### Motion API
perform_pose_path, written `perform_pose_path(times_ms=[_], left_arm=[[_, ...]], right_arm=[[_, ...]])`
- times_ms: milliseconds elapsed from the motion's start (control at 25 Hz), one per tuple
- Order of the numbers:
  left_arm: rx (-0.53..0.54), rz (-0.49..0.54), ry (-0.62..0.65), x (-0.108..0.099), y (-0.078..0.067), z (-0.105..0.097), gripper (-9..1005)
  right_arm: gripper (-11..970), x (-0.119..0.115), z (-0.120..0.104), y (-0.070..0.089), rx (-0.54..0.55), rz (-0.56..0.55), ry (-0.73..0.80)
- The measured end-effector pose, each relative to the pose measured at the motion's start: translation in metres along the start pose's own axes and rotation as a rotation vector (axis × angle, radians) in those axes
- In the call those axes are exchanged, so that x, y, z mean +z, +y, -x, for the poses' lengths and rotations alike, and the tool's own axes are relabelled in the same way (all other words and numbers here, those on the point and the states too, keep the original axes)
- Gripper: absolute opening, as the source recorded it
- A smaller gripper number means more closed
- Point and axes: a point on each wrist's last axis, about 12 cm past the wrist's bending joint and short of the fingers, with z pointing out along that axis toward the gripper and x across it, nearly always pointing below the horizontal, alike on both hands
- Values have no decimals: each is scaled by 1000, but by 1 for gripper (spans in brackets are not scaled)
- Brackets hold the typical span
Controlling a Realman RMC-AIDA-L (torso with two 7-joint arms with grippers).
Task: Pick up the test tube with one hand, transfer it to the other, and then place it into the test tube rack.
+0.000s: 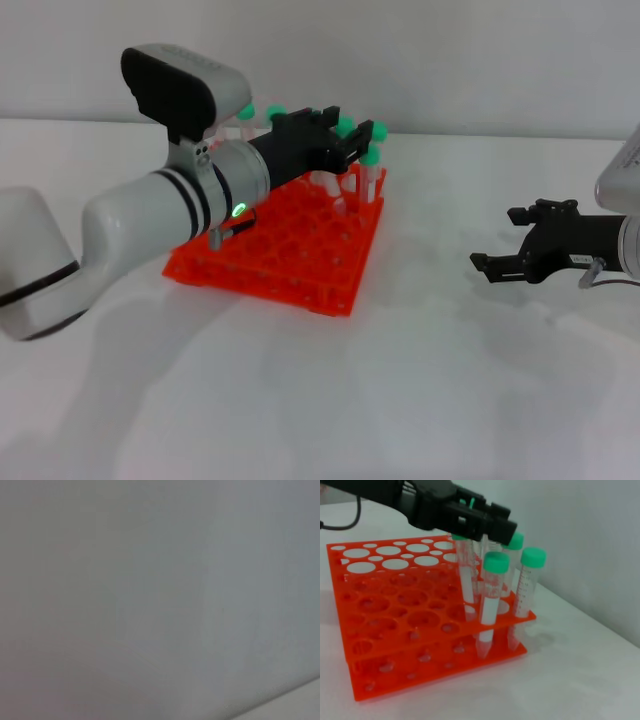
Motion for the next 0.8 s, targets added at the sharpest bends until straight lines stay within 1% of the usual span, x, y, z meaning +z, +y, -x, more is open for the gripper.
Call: perform_pose_path(times_ms=[160, 280, 360, 480, 640, 800], left_arm=[[28, -11, -78, -17, -3, -2, 503], [39, 3, -151, -38, -3, -4, 503], [33, 24, -177, -53, -2, -10, 503], [6, 54, -200, -79, 1, -28, 503], [-29, 68, -252, -110, 2, -55, 503], [-44, 130, -352, -151, 2, -89, 503]], right_arm=[[859, -1, -2, 0, 3, -1, 4], [859, -1, -4, 0, 5, -1, 7], [859, -2, -5, 0, 6, -1, 8], [859, -4, -8, -2, 14, -10, 10], [859, -12, -16, -8, 34, -42, -2], [859, -27, -28, -14, 77, -82, -65]])
